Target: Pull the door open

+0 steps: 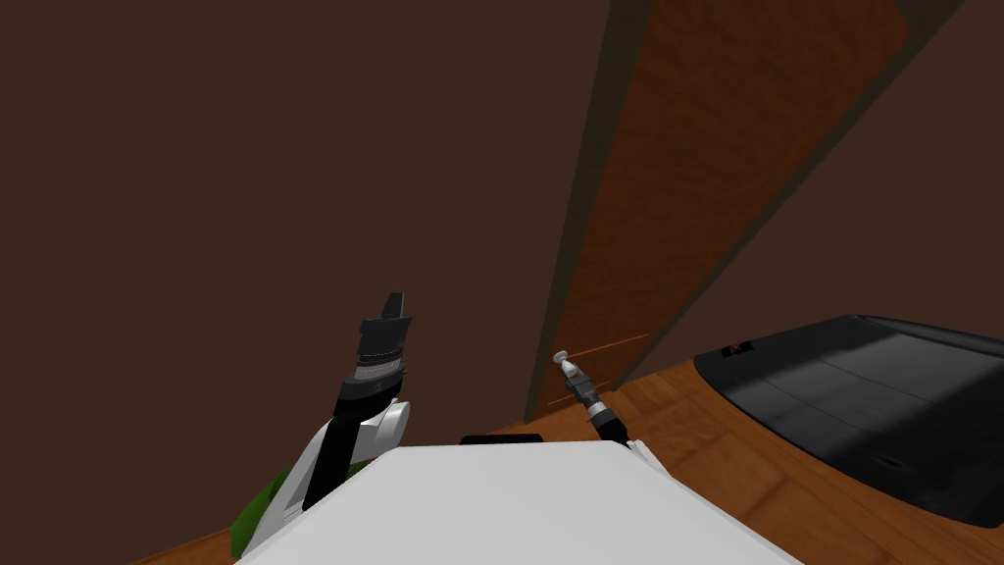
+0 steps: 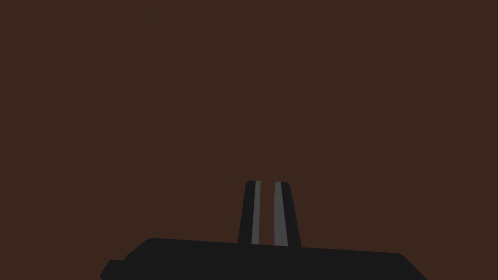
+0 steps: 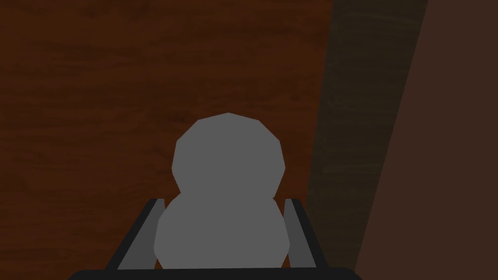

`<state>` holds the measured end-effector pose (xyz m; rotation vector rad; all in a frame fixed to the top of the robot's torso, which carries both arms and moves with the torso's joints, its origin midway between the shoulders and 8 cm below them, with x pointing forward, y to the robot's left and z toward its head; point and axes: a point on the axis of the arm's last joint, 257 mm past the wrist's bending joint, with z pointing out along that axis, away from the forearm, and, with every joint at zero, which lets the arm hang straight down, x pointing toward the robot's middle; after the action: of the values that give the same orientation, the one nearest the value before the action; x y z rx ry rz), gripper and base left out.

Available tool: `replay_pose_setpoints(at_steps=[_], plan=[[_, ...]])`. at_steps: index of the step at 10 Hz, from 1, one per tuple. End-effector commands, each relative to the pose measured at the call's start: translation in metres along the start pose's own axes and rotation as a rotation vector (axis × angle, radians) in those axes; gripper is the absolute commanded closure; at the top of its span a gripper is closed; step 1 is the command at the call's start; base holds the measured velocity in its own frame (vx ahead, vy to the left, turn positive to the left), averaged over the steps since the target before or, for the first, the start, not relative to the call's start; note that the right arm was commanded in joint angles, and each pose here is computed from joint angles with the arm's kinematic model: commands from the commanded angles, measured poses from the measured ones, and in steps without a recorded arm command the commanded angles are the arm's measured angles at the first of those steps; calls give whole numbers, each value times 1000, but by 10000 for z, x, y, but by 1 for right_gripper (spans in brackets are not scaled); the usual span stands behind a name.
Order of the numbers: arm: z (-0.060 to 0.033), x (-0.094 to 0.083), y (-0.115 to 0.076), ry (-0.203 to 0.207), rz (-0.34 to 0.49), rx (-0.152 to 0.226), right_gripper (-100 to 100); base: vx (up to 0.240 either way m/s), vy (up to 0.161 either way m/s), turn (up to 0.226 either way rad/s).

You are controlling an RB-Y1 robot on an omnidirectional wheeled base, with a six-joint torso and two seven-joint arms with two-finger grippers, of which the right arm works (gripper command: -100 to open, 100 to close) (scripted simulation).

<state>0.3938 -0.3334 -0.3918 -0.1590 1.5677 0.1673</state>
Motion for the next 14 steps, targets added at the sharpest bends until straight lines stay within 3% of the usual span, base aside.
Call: replay_pose_setpoints(at_steps=[1,14], plan=[[9,-13,-9,-5,36,5,100,-28,-28,76],[101,-135,-111,-64,431,49,100,-56,-34,85]])
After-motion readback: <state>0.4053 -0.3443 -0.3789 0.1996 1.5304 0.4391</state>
